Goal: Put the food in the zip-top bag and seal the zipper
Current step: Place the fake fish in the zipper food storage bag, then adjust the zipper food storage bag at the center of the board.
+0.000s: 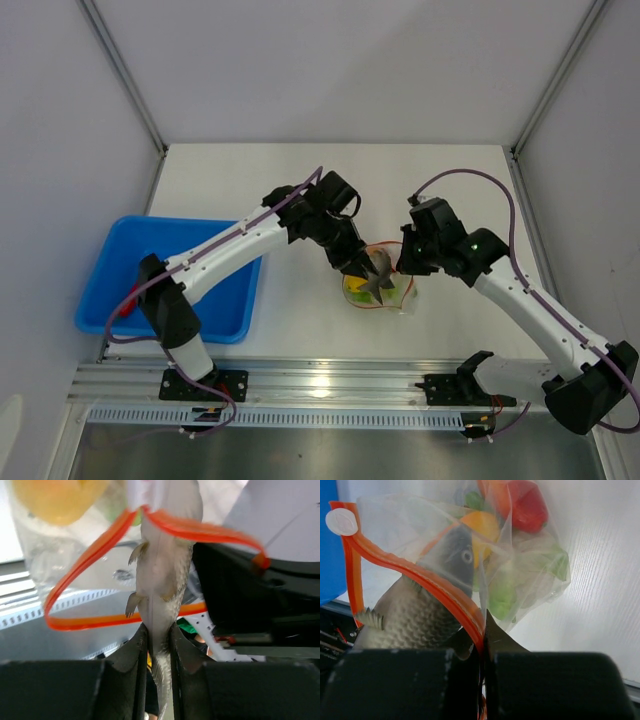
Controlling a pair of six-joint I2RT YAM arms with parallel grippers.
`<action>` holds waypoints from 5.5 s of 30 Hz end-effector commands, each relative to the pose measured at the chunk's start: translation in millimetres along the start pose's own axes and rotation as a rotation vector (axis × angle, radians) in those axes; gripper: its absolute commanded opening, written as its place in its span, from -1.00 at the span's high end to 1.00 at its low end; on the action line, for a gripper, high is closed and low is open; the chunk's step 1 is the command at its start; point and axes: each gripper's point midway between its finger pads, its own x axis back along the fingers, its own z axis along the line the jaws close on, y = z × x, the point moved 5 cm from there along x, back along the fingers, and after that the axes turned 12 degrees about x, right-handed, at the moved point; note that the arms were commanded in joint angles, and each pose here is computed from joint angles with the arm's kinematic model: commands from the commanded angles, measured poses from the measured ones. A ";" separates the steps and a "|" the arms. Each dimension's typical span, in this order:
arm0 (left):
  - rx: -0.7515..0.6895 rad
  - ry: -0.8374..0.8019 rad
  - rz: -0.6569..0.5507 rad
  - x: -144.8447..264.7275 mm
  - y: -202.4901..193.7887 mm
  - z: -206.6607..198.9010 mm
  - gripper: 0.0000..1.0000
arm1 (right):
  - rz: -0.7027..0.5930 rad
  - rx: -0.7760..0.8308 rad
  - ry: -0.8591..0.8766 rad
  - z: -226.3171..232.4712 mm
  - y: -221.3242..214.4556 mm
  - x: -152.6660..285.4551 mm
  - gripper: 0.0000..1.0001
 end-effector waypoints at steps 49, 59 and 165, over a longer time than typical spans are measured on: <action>-0.535 -0.070 -0.513 30.3 48.0 -20.6 -0.98 | 0.014 -0.106 0.102 -1.1 11.2 26.6 1.00; -0.451 0.042 -0.423 12.8 80.6 30.0 -0.41 | 0.050 -0.107 0.097 -2.6 8.8 25.0 1.00; -0.538 -0.383 -0.073 59.5 34.5 -56.4 0.99 | 0.084 -0.037 -0.115 -46.0 50.2 35.2 1.00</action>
